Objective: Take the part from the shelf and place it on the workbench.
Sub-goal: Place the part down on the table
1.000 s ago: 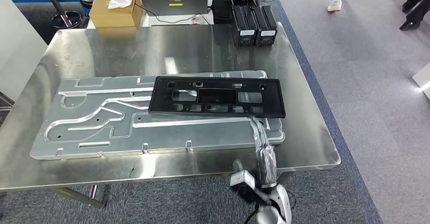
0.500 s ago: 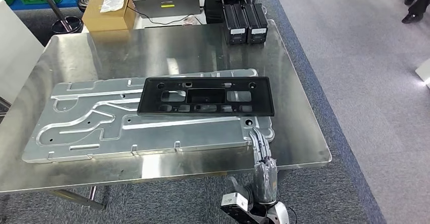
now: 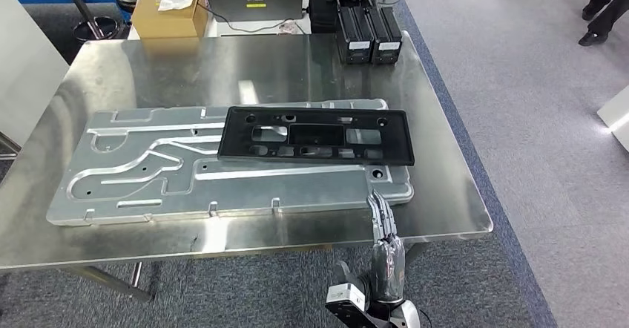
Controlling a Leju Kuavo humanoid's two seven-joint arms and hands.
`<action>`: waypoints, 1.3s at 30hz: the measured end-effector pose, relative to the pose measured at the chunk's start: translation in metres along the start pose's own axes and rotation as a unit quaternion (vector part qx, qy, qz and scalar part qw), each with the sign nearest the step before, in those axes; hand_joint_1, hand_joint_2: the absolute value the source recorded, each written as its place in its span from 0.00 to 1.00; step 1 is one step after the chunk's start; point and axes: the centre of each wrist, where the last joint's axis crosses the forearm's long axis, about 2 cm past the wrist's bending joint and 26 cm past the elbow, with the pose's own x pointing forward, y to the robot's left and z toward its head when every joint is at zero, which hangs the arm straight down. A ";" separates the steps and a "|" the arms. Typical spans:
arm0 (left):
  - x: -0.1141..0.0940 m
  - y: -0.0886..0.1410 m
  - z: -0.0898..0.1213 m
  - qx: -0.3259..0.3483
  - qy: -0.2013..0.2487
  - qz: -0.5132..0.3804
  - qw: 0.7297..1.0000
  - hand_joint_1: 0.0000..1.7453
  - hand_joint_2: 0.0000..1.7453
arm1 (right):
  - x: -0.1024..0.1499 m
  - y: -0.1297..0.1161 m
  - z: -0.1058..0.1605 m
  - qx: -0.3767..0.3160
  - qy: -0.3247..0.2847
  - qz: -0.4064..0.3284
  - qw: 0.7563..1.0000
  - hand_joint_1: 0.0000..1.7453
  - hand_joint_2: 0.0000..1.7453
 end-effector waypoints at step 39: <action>0.007 0.002 -0.001 0.001 -0.008 -0.024 1.000 0.00 0.00 | -0.014 0.040 0.012 0.002 0.140 -0.136 0.981 0.00 0.00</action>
